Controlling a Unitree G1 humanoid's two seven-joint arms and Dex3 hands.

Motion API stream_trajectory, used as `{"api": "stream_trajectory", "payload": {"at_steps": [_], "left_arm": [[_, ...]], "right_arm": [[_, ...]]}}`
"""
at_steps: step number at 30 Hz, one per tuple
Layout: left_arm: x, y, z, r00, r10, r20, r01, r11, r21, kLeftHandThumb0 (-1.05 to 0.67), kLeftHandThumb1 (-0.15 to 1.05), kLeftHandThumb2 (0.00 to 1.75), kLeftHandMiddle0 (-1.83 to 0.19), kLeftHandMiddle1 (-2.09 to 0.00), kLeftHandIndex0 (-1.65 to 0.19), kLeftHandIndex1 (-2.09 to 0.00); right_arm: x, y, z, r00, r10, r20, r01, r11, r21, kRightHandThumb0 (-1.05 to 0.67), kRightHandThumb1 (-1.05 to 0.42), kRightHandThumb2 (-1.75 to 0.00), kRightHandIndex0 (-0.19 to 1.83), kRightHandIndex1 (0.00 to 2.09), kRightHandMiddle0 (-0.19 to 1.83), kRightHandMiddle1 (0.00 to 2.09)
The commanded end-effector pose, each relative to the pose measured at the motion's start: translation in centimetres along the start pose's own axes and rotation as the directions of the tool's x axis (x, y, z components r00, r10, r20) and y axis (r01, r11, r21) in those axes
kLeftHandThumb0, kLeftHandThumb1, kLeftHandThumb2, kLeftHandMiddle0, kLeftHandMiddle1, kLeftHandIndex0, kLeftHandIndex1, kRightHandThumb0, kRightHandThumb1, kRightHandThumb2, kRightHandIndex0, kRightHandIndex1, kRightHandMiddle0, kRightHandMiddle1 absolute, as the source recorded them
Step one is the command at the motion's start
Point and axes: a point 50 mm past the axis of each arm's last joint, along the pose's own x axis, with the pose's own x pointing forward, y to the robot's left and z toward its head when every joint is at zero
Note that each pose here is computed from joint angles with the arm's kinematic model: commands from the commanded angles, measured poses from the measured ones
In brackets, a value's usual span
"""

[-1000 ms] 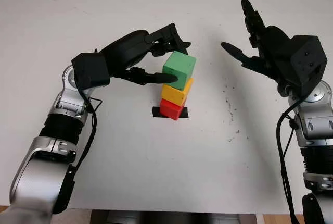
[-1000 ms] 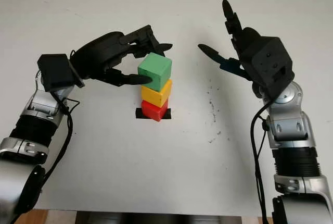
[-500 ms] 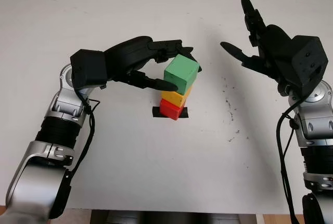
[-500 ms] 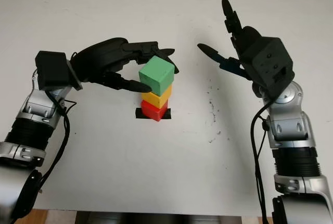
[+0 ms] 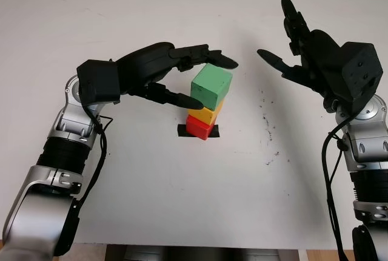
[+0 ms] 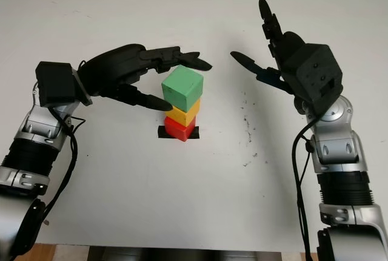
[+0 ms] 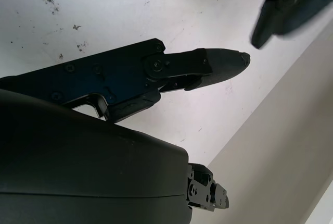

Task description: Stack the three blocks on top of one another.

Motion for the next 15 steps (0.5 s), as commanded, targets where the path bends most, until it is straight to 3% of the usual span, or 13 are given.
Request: {"api": "stream_trajectory", "payload": {"at_steps": [1,3,4,6,9,11,15], "left_arm": [[-0.7,0.5,-0.1,0.998,0.066,0.005,-0.066,0.997,-0.026,-0.91,1.00,0.05,0.18,0.00,0.17,-0.02],[-1.3,1.1,-0.3,0.986,0.166,0.005,-0.166,0.986,-0.025,-0.96,1.03,0.12,0.19,0.00,0.19,0.00],[-1.6,1.4,-0.6,0.974,0.226,0.007,-0.226,0.974,-0.028,-0.91,1.04,0.39,0.19,0.00,0.19,0.00],[-2.0,1.8,-1.1,0.946,0.323,0.007,-0.322,0.945,-0.063,-0.89,1.05,0.56,0.19,0.00,0.19,0.00],[-2.5,2.4,-2.1,0.867,0.499,0.001,-0.489,0.850,-0.197,-0.89,1.05,0.57,0.19,0.00,0.19,0.00],[-2.7,2.8,-2.6,0.827,0.562,-0.014,-0.545,0.796,-0.264,-0.91,1.05,0.56,0.19,-0.01,0.19,0.00],[-3.1,3.6,-3.3,0.781,0.623,-0.051,-0.577,0.687,-0.442,-0.89,1.05,0.54,0.19,0.00,0.19,0.00]], "right_arm": [[-0.1,-0.3,0.2,1.000,-0.012,0.011,0.012,1.000,0.003,-0.69,-1.05,-0.26,-0.18,0.02,-0.19,0.00],[-0.1,-0.2,0.2,1.000,-0.013,0.012,0.013,1.000,0.006,-0.69,-1.05,-0.26,-0.19,0.02,-0.19,0.00],[-0.1,-0.1,0.2,1.000,-0.012,0.011,0.012,1.000,0.011,-0.70,-1.05,-0.26,-0.19,0.01,-0.19,0.00],[-0.2,0.0,0.3,1.000,-0.012,0.012,0.012,1.000,0.016,-0.70,-1.05,-0.26,-0.19,0.00,-0.19,0.00],[-0.2,0.2,0.5,1.000,-0.016,0.022,0.016,1.000,0.021,-0.71,-1.05,-0.26,-0.19,0.00,-0.19,0.00],[-0.2,0.2,0.5,0.999,-0.020,0.029,0.019,0.999,0.030,-0.73,-1.05,-0.26,-0.19,0.00,-0.19,0.00],[-0.3,0.5,0.6,0.999,-0.024,0.044,0.020,0.996,0.083,-0.74,-1.05,-0.27,-0.19,0.00,-0.19,0.00]]}}
